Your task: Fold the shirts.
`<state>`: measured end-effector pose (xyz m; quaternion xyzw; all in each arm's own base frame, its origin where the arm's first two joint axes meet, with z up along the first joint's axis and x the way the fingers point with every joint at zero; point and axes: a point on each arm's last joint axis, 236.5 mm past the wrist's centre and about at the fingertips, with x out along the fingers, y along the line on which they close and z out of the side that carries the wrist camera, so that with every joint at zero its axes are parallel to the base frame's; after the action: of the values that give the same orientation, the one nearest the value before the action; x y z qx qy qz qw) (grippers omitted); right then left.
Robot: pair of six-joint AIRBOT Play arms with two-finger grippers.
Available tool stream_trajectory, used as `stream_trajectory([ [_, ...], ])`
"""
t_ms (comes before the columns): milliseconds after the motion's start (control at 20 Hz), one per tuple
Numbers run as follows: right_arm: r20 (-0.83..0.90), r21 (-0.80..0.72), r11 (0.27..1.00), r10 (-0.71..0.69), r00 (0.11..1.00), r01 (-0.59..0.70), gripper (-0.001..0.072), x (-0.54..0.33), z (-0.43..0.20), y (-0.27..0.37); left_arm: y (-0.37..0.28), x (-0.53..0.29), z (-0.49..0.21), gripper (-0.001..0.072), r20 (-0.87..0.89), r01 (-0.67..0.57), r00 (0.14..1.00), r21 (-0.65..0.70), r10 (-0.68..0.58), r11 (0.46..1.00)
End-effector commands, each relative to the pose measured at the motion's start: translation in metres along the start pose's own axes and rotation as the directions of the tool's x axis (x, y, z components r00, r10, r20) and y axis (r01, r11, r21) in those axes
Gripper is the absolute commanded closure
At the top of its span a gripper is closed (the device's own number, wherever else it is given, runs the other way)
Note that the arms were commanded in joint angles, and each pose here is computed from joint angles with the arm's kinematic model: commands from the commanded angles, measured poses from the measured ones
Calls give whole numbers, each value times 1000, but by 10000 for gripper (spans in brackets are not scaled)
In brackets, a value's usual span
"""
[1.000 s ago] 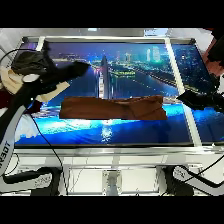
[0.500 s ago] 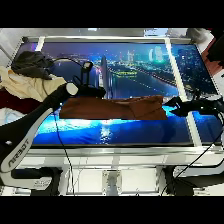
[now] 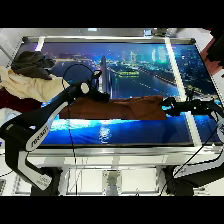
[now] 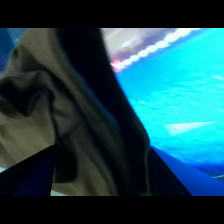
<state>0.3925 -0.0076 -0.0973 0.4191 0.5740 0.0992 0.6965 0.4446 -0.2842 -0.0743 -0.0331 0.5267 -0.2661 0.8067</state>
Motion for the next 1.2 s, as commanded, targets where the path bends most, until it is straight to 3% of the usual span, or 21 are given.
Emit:
stream_trajectory([
  [0, -38, -30, 999, 14, 999, -15, 55, 18, -10, 16, 3, 14, -25, 353, -103, 2, 995, -35, -6, 999],
  [100, -56, -48, 998, 26, 998, -28, 58, 25, -15, 27, 4, 15, -29, 362, -121, 1, 993, -55, -7, 998],
  [200, -61, -44, 997, 57, 997, -59, 114, 30, -17, 40, 4, 15, -28, 372, -119, 0, 993, -56, -7, 998],
  [250, -61, -42, 997, 70, 996, -72, 156, 32, -17, 45, 4, 15, -29, 435, -119, -2, 993, -58, -5, 998],
  [300, -60, -45, 995, 87, 994, -90, 296, 33, -18, 51, 4, 15, -29, 450, -119, -2, 993, -59, -5, 998],
  [350, -64, -61, 992, 108, 992, -112, 516, 34, -19, 57, 4, 15, -29, 460, -120, -2, 993, -61, -5, 998],
  [400, -64, -68, 987, 141, 988, -145, 674, 33, -19, 65, 4, 15, -29, 496, -120, -3, 993, -66, -5, 998],
  [500, -80, -78, 968, 231, 970, -238, 680, 26, -22, 84, 4, 15, -29, 658, -122, -6, 993, -85, -5, 996],
  [550, -90, -81, 955, 278, 956, -285, 680, 21, -25, 94, 4, 15, -29, 697, -123, -6, 992, -91, -5, 996],
  [900, -97, -240, 910, 325, 941, -338, 682, -29, -29, 146, -11, 13, -55, 699, -227, 11, 973, -136, -42, 991],
  [1150, -54, -398, 855, 339, 939, -332, 682, -83, -19, 205, -60, 26, -62, 699, -211, 59, 975, -60, -71, 996],
])
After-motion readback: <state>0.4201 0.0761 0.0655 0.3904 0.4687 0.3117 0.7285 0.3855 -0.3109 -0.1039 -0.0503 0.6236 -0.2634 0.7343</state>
